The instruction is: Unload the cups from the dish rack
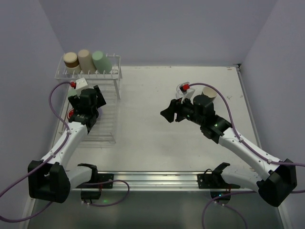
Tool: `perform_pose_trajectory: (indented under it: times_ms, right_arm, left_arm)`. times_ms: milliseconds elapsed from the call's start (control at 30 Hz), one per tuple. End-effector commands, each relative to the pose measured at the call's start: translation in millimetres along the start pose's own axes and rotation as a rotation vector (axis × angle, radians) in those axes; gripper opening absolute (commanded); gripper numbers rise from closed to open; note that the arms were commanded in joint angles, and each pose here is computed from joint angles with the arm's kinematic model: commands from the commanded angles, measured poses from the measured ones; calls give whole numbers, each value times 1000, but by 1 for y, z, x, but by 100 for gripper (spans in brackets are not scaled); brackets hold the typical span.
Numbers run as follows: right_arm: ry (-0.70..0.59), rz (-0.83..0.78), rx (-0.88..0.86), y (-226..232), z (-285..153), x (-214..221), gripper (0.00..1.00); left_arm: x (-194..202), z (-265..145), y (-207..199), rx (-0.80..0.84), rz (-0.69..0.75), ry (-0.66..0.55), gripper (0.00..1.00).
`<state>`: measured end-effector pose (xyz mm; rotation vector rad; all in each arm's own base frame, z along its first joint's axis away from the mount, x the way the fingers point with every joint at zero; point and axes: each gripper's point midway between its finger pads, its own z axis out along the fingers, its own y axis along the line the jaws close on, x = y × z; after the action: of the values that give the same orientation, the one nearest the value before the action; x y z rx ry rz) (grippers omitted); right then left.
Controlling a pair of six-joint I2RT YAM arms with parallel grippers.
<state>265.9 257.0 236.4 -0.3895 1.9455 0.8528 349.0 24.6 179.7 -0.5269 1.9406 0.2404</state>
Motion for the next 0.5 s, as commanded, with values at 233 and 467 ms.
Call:
perform_pose_trajectory:
  times_ms: [233,467]
  right_arm:
    - [-22,2,-42,7,5,-5,62]
    - [-12,7,-49,8,9,-3,62]
  left_arm:
    - [-18,28,1,-17,-39,-45,91]
    - [-15,18,0,15,-57,-31,62]
